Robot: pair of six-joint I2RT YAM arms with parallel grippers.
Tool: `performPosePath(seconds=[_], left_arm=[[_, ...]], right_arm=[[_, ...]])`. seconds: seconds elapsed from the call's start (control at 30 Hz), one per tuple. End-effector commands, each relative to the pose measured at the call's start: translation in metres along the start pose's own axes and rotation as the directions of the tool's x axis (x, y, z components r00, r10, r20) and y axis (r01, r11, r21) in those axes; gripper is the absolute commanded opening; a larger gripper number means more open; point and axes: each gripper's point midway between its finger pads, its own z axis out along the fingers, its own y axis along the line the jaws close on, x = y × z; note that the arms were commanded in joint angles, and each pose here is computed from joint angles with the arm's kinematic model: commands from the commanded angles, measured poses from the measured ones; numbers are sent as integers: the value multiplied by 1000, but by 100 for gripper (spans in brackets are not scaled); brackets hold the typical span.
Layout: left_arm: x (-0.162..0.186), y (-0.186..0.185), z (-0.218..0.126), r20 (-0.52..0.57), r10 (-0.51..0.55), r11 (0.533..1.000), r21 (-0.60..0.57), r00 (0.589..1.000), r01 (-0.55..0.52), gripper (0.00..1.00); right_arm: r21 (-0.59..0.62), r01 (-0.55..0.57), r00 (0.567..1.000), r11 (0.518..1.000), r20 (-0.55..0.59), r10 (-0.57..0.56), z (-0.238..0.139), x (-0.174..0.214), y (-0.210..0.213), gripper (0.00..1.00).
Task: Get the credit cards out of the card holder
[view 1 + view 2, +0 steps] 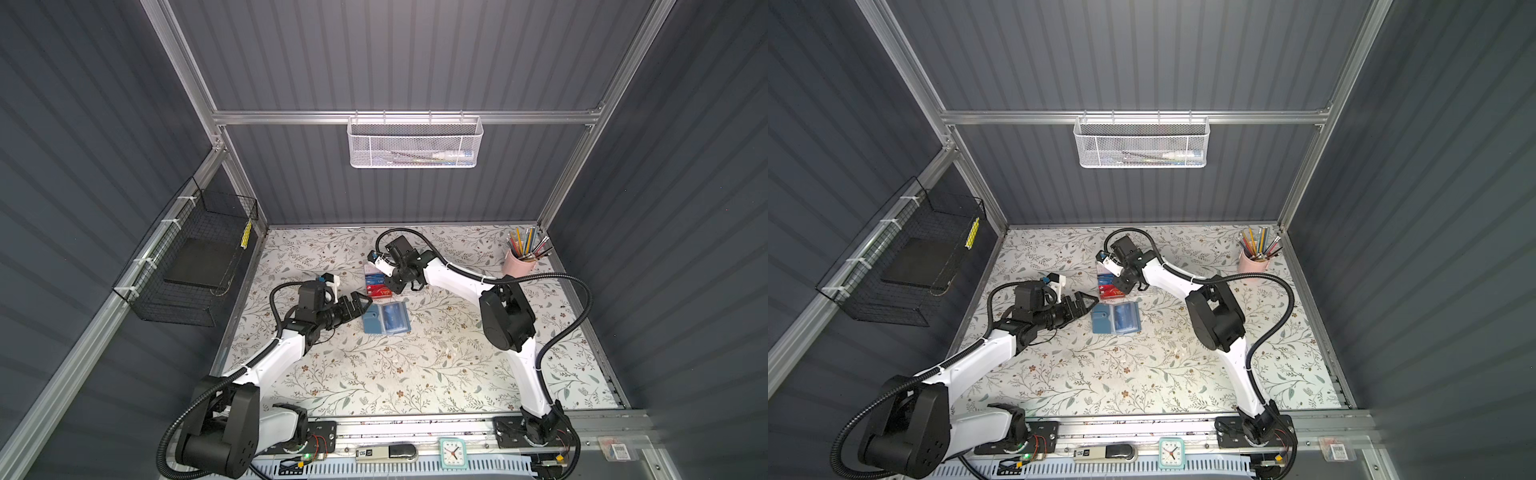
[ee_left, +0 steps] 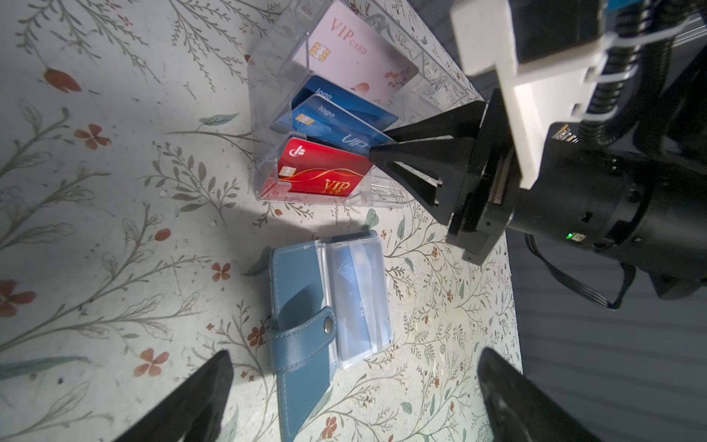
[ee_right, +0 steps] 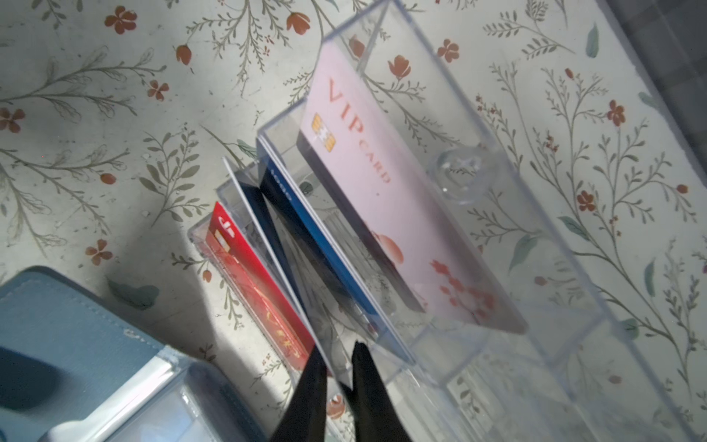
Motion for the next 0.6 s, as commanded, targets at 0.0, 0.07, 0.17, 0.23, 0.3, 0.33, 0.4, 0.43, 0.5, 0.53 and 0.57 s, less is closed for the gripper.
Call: performPosePath(seconds=[0.0,0.07,0.17,0.23,0.3,0.33,0.4,0.43,0.5,0.53,0.57], left_arm=[[4,4,2,-17,-16,1000,5,1000,16,100],[5,5,2,-19,-17,1000,6,1000,17,100],[6,5,1,-18,-20,1000,4,1000,21,100],[7,6,1,-18,-22,1000,4,1000,22,100],[7,6,1,-19,-23,1000,2,1000,23,100],[7,6,2,-20,-24,1000,3,1000,24,100],[6,5,2,-17,-26,1000,4,1000,26,100],[6,5,2,-18,-28,1000,6,999,28,100],[6,5,2,-19,-30,1000,6,999,30,100],[6,5,2,-19,-31,999,8,999,31,100],[6,5,2,-19,-32,999,8,999,32,100]], right_arm=[[-11,1,1000,1000,20,-1,-5,-9,3,21],[-6,2,1000,1000,23,-2,-8,-10,1,22],[9,5,1000,1000,28,-5,-12,-12,-2,24],[18,5,999,1000,38,-6,-16,-14,-4,25],[25,4,999,1000,50,-6,-20,-17,-6,27],[27,1,998,1000,57,-3,-22,-18,-6,28],[31,0,998,1000,66,-2,-25,-21,-7,29],[33,-3,998,999,70,0,-26,-22,-8,29],[35,-3,997,999,76,1,-29,-24,-8,29],[36,-4,997,999,80,2,-30,-25,-8,30],[40,-5,997,999,82,1,-31,-26,-9,30]])
